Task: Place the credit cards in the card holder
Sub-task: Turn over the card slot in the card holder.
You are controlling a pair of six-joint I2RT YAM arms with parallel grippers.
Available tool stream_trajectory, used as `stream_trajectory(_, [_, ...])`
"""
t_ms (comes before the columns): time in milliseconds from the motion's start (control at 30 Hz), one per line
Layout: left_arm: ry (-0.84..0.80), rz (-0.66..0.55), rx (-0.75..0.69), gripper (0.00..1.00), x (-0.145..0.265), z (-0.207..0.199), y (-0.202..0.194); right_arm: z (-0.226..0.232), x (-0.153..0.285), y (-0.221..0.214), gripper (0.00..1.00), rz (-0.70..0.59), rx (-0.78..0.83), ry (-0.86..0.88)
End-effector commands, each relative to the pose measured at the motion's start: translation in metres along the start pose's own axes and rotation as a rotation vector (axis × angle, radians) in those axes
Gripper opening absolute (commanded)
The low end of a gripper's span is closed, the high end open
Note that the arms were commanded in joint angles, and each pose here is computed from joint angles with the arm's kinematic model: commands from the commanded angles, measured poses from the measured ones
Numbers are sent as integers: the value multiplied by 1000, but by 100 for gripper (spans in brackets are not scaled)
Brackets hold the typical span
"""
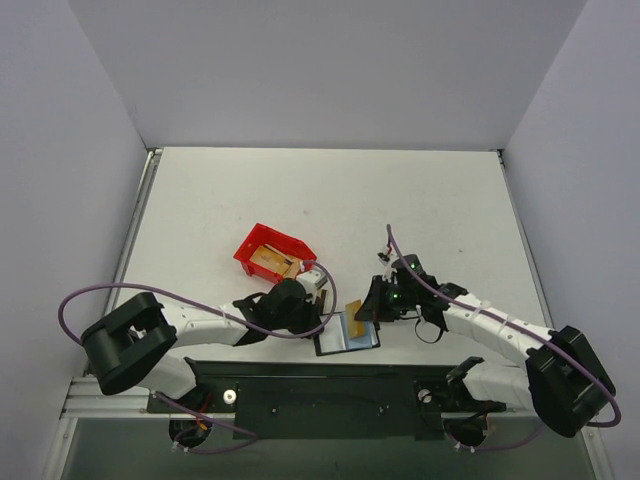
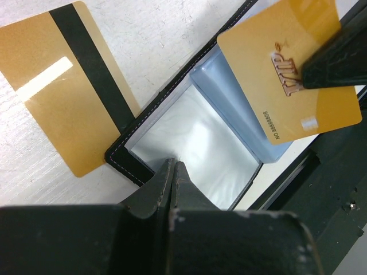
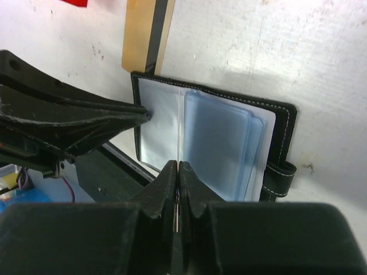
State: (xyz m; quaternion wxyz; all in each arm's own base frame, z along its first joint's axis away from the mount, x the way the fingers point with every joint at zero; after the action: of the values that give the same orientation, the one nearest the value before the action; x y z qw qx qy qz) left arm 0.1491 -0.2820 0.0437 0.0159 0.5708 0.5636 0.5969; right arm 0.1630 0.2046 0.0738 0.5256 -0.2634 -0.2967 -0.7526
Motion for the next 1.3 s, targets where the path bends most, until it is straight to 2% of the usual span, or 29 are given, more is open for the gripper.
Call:
stream_trajectory(0, [-10, -27, 6, 0, 4, -2, 1, 3, -2, -7, 0, 42, 4, 51])
stream_trajectory(300, [13, -23, 7, 0, 5, 1, 0, 3, -10, -17, 0, 118, 13, 64])
stream_trajectory(567, [29, -21, 2, 0, 5, 4, -1, -11, -14, -18, 0, 121, 31, -29])
stream_trajectory(833, [34, -24, -1, 0, 5, 4, 3, -11, -24, -26, 0, 156, 63, -52])
stream_trajectory(1133, [33, -25, -6, 0, 5, 3, 5, 1, -28, -27, 0, 151, 56, 22])
stream_trajectory(1267, [33, -31, -8, 0, 5, 2, 9, 10, -15, -17, 0, 74, 90, 42])
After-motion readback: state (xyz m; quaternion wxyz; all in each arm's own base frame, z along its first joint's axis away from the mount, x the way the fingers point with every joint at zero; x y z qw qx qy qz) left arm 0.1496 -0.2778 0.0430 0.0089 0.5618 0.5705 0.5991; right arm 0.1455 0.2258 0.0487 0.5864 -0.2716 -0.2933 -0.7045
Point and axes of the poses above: each gripper's point midway between its finger pads, its own x axis back along the fingers, its own z axis along the line the jaws close on, y = z × x, the point moved 3 cm from there along x, back along the fingers, and after that the axes turned 13 degrees about -x, right-handed, at the moved point
